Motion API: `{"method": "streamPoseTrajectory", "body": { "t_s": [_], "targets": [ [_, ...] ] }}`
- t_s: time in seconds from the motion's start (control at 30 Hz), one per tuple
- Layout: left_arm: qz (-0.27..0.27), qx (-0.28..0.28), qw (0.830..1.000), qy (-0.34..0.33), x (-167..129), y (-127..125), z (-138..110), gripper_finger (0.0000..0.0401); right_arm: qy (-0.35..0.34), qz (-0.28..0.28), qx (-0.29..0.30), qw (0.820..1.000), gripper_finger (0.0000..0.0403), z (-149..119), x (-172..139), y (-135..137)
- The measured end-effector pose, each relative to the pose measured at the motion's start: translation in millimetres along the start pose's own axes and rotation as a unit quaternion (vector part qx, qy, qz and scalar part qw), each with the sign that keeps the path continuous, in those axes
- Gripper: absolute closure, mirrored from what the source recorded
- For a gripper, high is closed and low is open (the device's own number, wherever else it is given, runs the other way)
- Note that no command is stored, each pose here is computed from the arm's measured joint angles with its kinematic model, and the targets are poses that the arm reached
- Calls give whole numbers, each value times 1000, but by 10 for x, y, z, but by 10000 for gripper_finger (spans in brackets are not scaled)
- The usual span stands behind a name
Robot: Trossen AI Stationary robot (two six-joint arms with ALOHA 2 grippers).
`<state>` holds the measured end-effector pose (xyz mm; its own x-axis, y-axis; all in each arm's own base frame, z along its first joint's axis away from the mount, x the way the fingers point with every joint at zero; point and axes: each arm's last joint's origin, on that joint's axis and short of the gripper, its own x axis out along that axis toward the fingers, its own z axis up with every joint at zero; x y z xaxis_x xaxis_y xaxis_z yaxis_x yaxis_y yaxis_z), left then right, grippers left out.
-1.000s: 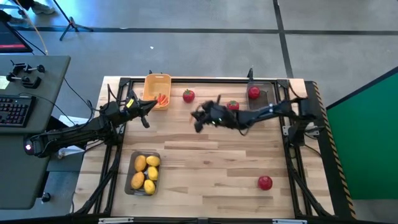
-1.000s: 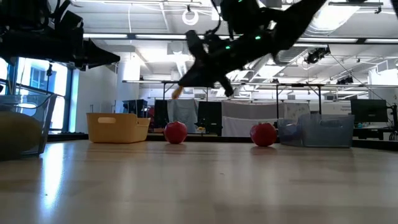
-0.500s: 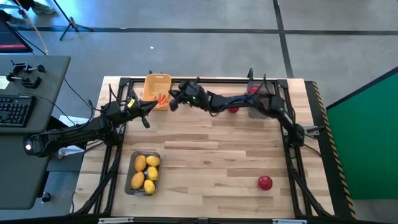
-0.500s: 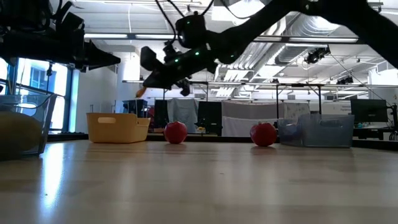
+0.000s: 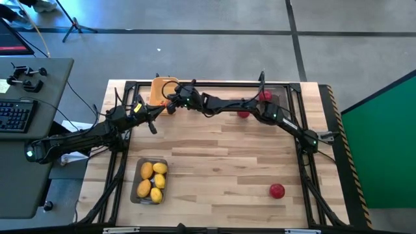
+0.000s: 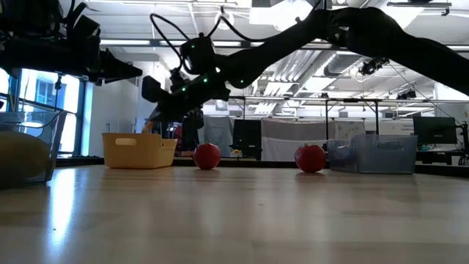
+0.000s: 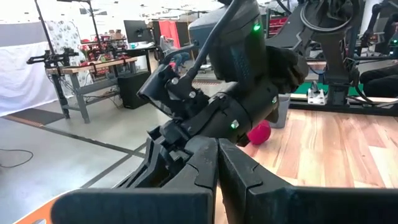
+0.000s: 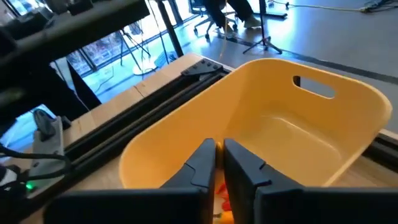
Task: Sort produce into baskets
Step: Put the chili pepper into the orange bin, then put the tomato into the top gray bin
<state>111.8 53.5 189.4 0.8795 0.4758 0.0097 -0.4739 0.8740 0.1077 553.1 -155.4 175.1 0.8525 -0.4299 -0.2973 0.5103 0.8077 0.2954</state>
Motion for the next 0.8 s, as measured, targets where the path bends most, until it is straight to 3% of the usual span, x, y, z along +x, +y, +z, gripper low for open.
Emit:
{"method": "streamPoseTrajectory", "body": {
  "t_s": [0.33,0.43,0.53,0.7,0.8],
  "targets": [
    [0,0,1000,0,0,0,0,401,53,-2,-51,997,265,-41,-35,-11],
    [0,0,1000,0,0,0,0,401,73,-3,-62,995,252,19,-98,2],
    [0,0,1000,0,0,0,0,401,97,-5,-109,989,278,112,-204,39],
    [0,0,1000,2,0,-1,-3,401,192,-20,-181,964,376,331,-549,51],
    [-1,0,1000,4,0,-1,-8,401,246,-26,-223,943,392,420,-750,41]
  ]
}}
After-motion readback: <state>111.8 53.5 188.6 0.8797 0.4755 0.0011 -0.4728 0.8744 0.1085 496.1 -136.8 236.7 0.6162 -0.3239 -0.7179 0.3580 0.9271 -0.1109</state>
